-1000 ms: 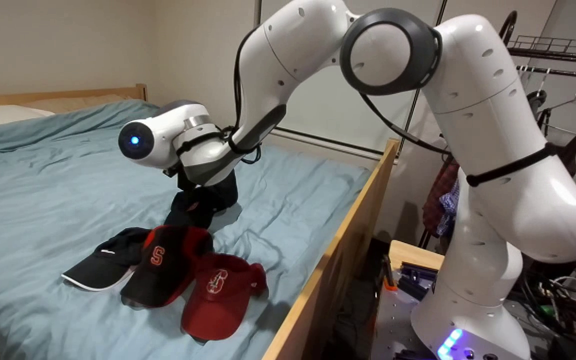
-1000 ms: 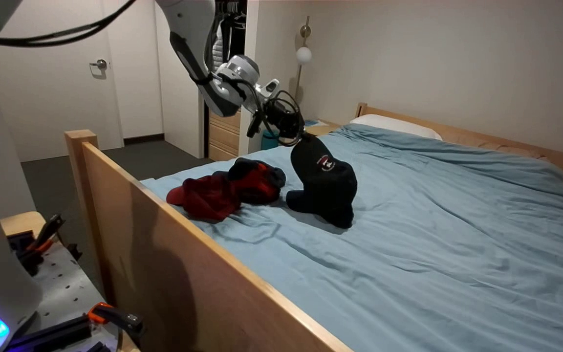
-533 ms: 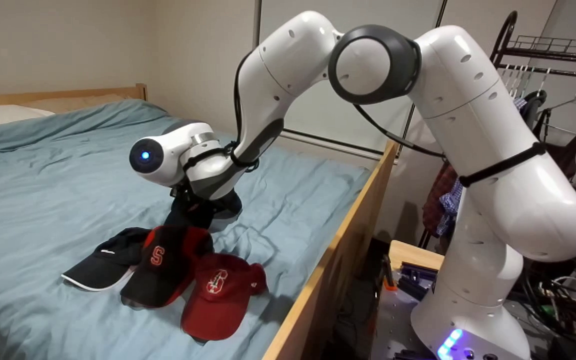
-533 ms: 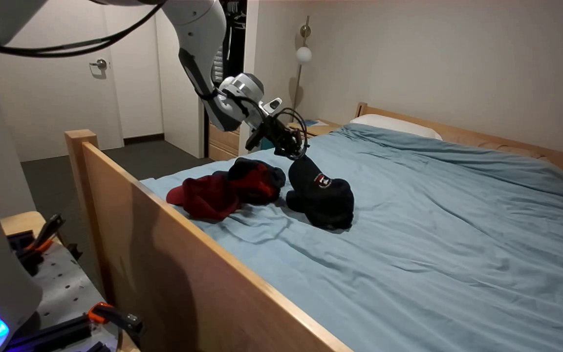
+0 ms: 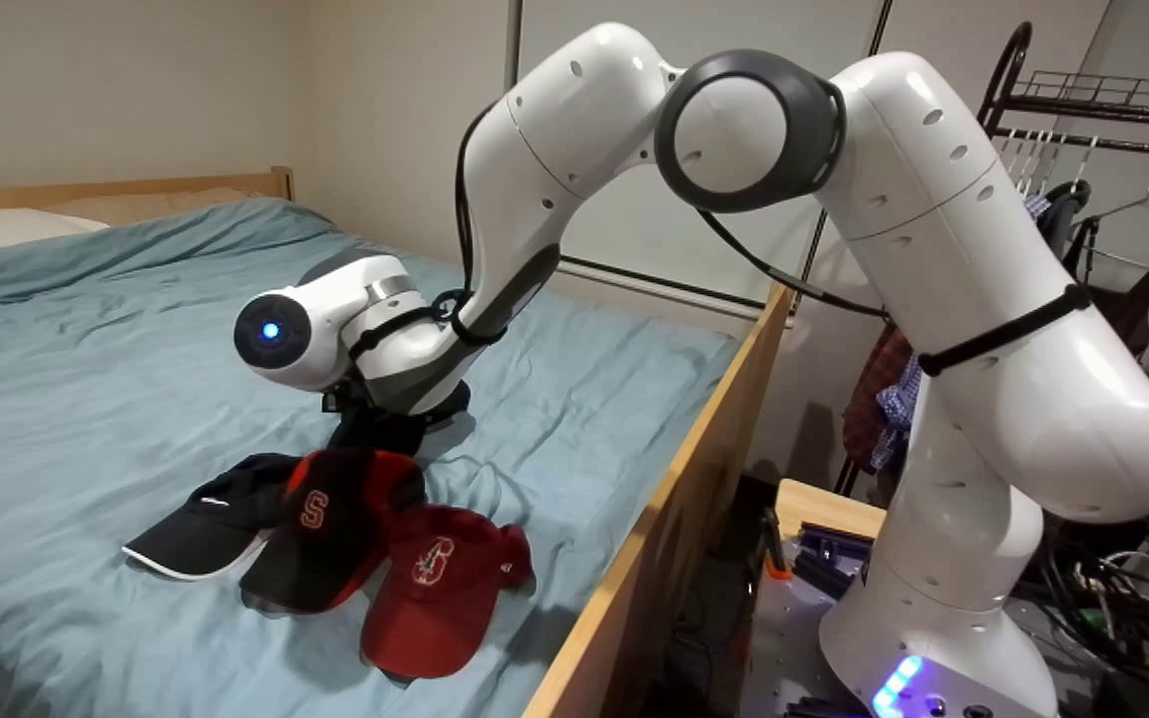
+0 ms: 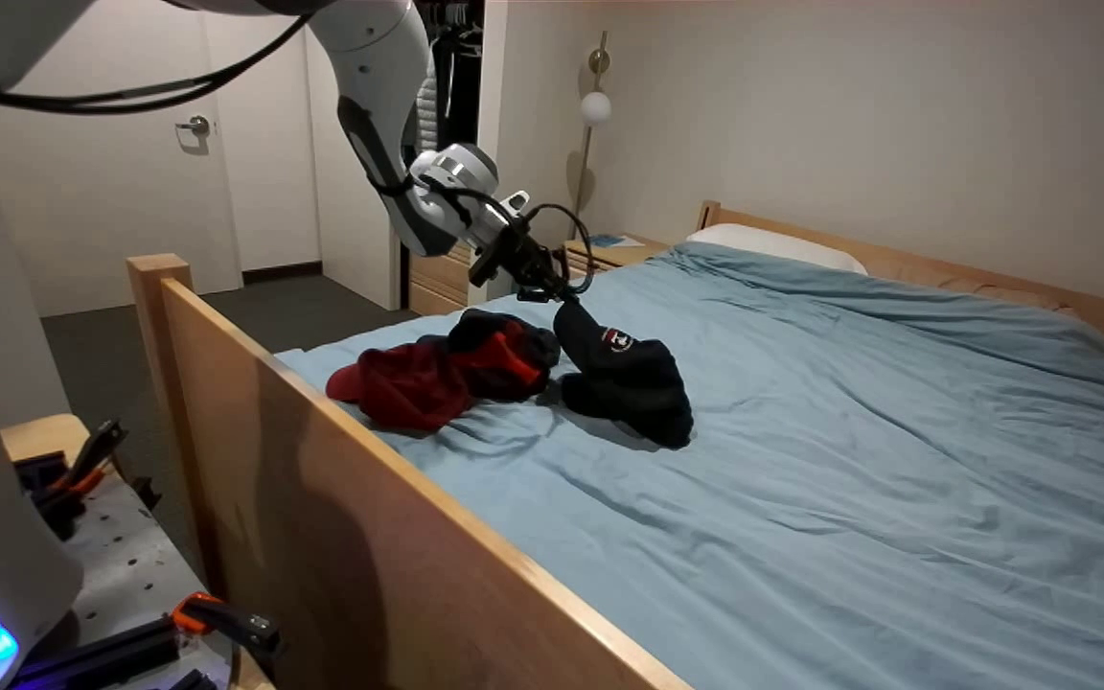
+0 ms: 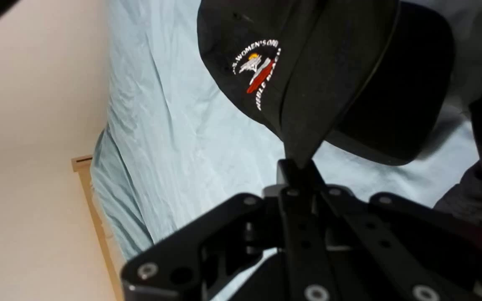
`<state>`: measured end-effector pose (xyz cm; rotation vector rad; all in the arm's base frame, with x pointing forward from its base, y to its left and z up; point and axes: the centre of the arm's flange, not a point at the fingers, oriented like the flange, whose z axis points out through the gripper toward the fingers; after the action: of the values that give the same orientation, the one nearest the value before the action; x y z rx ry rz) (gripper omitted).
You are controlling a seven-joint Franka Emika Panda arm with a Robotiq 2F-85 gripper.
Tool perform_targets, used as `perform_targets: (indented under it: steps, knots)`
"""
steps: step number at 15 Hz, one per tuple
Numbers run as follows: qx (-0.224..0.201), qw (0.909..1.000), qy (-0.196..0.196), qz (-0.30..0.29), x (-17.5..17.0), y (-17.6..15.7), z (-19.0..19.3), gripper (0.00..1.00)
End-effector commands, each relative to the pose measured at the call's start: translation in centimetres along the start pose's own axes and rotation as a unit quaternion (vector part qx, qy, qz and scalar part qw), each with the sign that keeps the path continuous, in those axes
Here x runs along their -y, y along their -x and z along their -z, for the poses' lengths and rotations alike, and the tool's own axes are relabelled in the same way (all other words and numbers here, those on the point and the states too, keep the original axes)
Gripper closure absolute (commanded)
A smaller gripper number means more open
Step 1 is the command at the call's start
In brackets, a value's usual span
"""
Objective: Put the black cap on the bottom right on top of the black cap on the upper right
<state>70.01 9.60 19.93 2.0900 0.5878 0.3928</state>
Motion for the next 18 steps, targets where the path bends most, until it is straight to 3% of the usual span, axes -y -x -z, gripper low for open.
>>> perform_targets:
  steps: [1,5,9,10,12,15,18]
  knots:
    - [-0.03,0.9967,0.033,0.068,1.0,-1.3,0.5,0.95]
    - [-0.02,0.994,0.022,0.106,2.0,-0.7,-0.1,0.95]
    - [0.002,0.9924,-0.023,0.121,2.9,1.1,-1.4,0.95]
    - [0.007,0.9928,-0.036,0.115,3.0,1.4,-1.7,0.7]
    - [0.017,0.9931,-0.062,0.098,3.2,1.9,-2.2,0.63]
    - [0.04,0.9901,-0.117,0.066,2.9,2.5,-2.5,0.43]
    - [0.073,0.9767,-0.194,0.055,2.0,2.9,-1.9,0.24]
